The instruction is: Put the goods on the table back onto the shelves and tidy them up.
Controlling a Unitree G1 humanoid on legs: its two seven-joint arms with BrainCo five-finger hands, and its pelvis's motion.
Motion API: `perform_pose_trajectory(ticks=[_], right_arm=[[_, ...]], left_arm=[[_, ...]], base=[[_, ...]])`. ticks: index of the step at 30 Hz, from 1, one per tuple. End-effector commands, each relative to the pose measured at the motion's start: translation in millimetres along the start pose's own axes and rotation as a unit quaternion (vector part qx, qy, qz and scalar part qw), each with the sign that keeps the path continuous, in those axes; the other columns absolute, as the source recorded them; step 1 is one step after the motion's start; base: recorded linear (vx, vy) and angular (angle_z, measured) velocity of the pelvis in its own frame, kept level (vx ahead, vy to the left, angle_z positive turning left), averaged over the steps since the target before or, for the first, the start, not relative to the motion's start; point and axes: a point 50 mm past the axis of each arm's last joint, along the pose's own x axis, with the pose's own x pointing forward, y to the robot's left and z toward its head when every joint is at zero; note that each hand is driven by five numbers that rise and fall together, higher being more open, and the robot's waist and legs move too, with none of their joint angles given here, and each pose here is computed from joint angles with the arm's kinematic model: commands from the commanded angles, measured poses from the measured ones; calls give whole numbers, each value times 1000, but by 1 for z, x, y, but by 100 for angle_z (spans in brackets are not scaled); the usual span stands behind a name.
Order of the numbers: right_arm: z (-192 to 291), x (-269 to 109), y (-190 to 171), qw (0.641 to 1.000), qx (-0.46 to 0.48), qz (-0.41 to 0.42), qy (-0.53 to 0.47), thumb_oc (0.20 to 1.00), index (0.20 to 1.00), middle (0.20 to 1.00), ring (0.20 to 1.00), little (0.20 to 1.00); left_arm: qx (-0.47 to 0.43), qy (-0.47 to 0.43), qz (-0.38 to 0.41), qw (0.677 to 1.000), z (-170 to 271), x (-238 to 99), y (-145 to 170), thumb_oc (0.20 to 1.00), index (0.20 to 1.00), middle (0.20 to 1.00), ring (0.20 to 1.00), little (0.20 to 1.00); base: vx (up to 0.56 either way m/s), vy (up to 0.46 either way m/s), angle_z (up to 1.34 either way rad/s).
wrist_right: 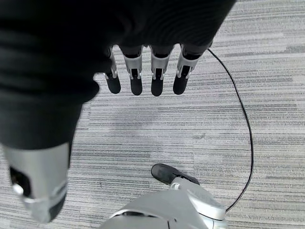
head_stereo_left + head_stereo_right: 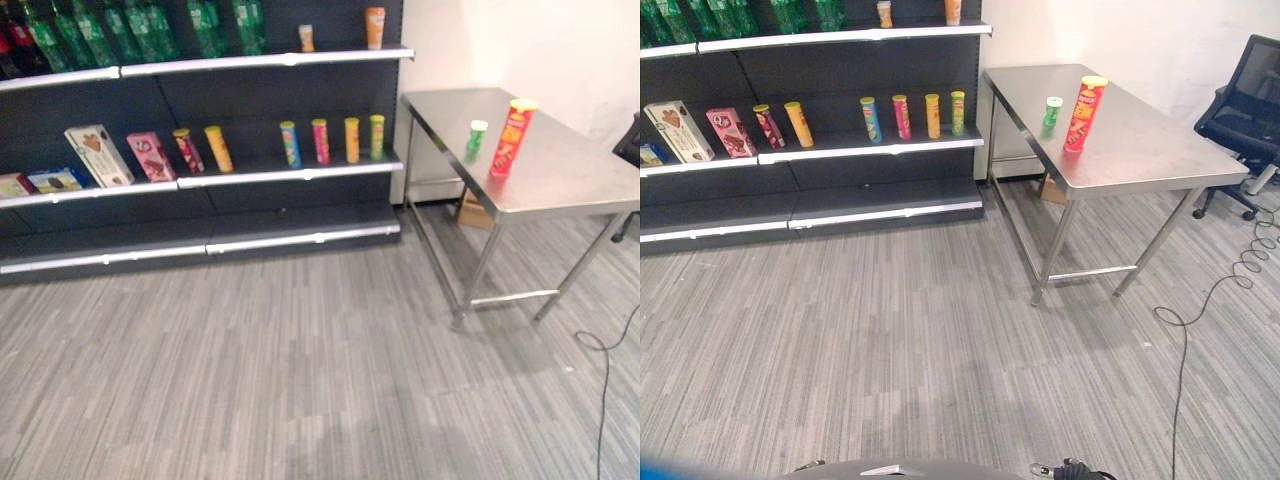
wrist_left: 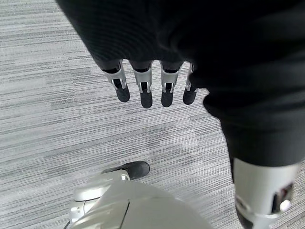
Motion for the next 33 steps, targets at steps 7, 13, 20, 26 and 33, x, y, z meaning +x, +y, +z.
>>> perform_pose_trajectory(ticks=[7,13,20,26,33], right_arm=[[15,2,-15,1000,-9,-20,-14,1000,1000,1000,1000,1000],[18,2,-17,1000,-12,-23,-17,1000,1000,1000,1000,1000],[17,2,-15,1000,-15,-21,-17,1000,1000,1000,1000,1000],[15,2,-16,1000,-13,-23,-14,1000,1000,1000,1000,1000],[13,1,-15,1000,-15,-22,-12,1000,1000,1000,1000,1000]], left_arm=[[-5,-36,2,999,27,3,5,1000,1000,1000,1000,1000],[57,-30,-2,998,25,3,1,1000,1000,1000,1000,1000],[41,-30,0,999,26,3,1,1000,1000,1000,1000,1000],[45,-28,8,999,25,3,2,1000,1000,1000,1000,1000],[55,-30,10,998,26,3,3,1000,1000,1000,1000,1000]], base=[[0,0,-1],[-1,2,-2],[0,0,0],[0,0,0],[0,0,0]])
